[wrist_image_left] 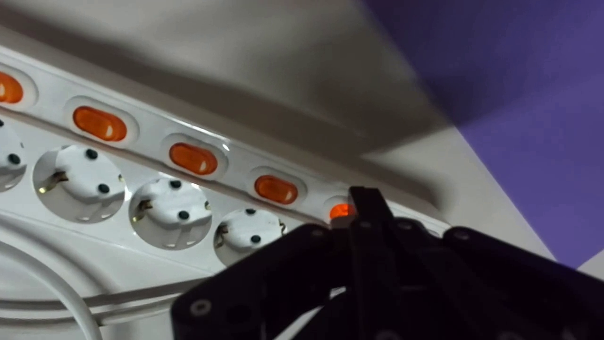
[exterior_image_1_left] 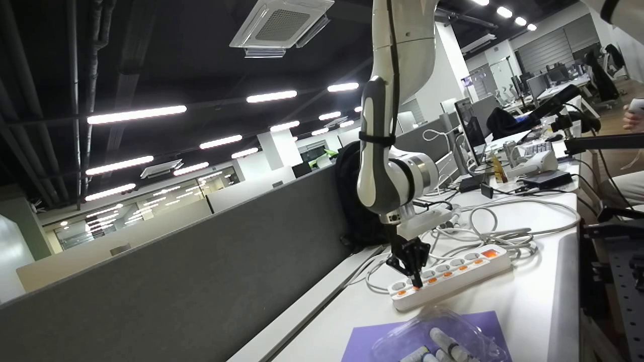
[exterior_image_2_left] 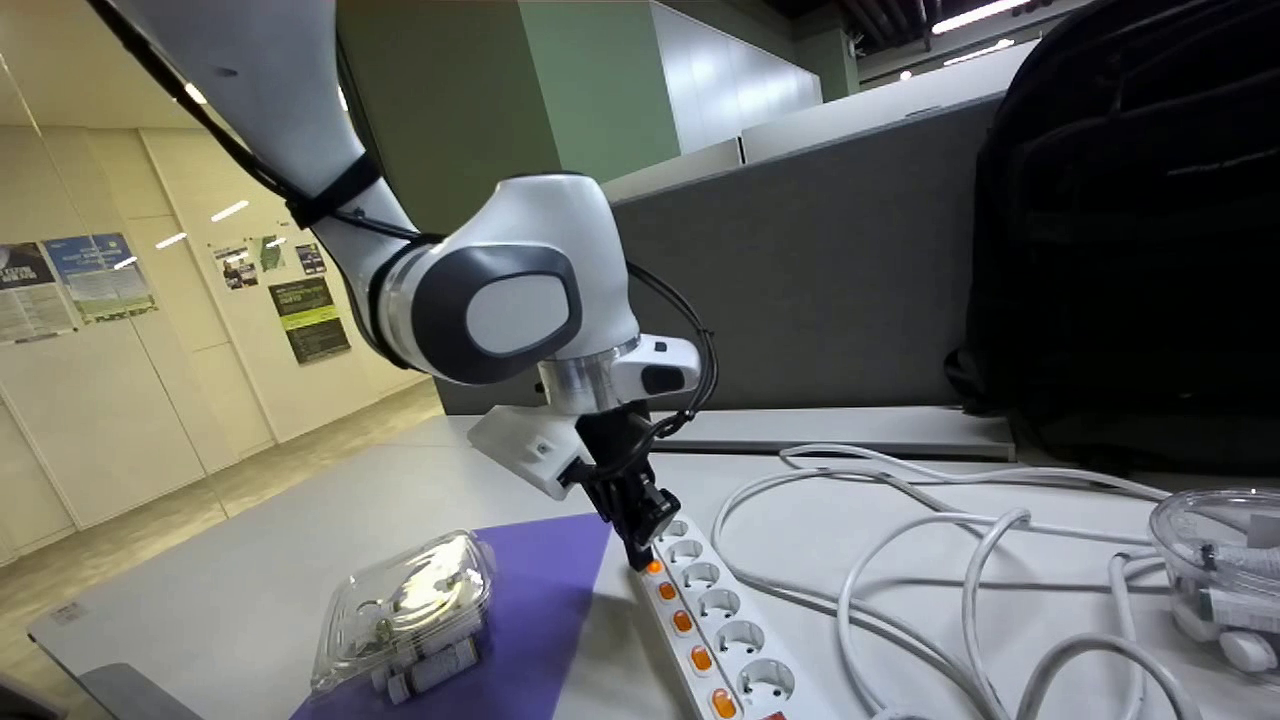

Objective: Turn off the second last switch to the left

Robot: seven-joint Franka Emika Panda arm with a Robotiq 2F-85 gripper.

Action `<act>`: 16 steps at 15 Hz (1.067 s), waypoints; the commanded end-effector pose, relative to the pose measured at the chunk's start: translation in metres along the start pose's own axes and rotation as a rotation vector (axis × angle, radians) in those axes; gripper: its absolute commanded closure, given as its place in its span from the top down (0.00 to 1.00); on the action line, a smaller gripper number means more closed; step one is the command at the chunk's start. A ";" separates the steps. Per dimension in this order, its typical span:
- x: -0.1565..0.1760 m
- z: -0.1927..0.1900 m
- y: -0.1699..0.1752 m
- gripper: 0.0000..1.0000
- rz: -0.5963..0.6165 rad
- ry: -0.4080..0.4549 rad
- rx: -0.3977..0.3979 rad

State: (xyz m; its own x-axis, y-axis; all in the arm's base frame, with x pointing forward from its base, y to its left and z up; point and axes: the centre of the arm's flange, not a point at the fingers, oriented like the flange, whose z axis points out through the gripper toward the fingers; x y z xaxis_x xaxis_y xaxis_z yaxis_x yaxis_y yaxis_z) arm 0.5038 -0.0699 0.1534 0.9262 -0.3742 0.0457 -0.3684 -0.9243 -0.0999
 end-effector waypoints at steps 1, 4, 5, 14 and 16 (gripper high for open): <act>0.012 0.008 0.008 0.00 0.062 -0.006 0.028; 0.014 0.009 0.017 0.00 0.110 -0.019 0.060; 0.014 0.008 0.019 0.00 0.125 -0.019 0.069; 0.012 0.026 0.068 0.00 0.361 -0.160 0.255; 0.013 0.033 0.092 0.00 0.456 -0.196 0.319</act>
State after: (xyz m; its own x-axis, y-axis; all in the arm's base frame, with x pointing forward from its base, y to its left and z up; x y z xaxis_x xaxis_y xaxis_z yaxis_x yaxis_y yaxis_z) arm 0.4931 -0.1223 0.1401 0.7597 -0.6310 -0.1569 -0.6437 -0.6955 -0.3193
